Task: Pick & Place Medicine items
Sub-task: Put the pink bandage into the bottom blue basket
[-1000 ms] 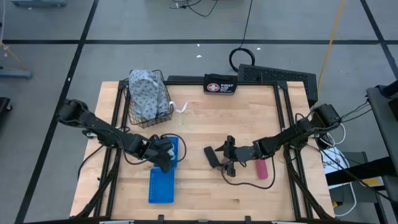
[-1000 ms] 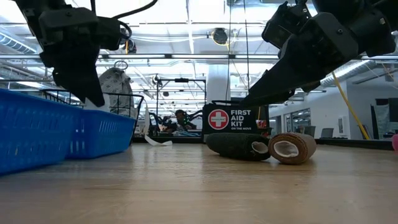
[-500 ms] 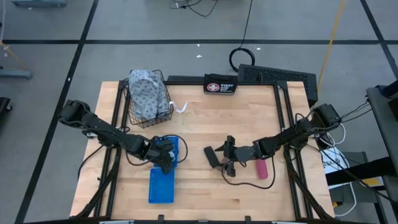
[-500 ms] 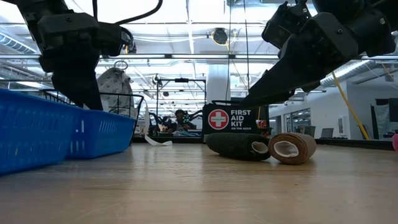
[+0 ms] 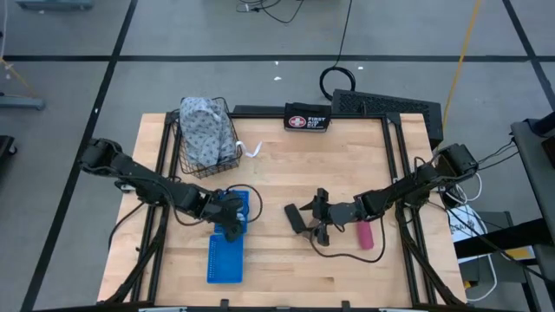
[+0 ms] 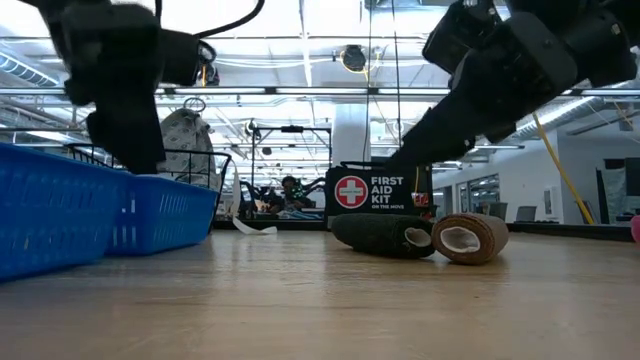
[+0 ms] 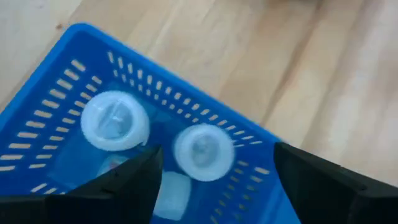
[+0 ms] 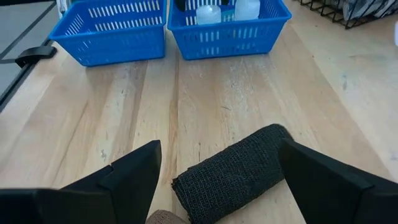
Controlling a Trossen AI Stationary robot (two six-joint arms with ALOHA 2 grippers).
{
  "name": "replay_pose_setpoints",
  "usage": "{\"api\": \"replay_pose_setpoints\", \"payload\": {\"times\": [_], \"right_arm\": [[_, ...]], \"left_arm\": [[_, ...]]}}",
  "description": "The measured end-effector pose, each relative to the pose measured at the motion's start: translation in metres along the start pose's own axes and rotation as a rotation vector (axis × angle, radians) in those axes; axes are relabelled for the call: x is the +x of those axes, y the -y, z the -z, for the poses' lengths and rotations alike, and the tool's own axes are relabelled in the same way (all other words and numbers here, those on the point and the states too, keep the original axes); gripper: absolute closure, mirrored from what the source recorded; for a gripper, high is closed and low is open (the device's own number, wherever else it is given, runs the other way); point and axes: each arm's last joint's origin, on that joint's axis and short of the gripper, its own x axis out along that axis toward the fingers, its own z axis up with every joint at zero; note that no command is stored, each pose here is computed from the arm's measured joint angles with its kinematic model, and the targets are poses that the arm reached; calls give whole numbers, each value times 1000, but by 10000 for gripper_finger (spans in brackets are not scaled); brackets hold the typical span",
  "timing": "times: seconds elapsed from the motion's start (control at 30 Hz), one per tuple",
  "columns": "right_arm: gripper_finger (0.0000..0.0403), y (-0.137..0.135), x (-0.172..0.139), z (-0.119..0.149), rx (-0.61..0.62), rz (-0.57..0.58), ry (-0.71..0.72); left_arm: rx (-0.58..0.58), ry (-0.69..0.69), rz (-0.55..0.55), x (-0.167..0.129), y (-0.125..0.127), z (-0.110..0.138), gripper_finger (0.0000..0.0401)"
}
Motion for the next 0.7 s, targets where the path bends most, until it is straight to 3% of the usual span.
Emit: {"api": "replay_pose_setpoints", "payload": {"times": [0.13,0.43,0.6,0.7], "right_arm": [[94,-2,-16,-12,-16,-16,26],[94,-15,-84,-36,37,-129,66],[94,-23,-122,-39,93,-199,83],[95,-21,-141,-32,195,-90,-39]], "left_arm": [[30,68,97,-25,6,-15,86],[335,316,272,-106,5,-33,100],[379,462,259,-136,-8,-32,95],[397,534,234,-149,-14,-32,90]]}}
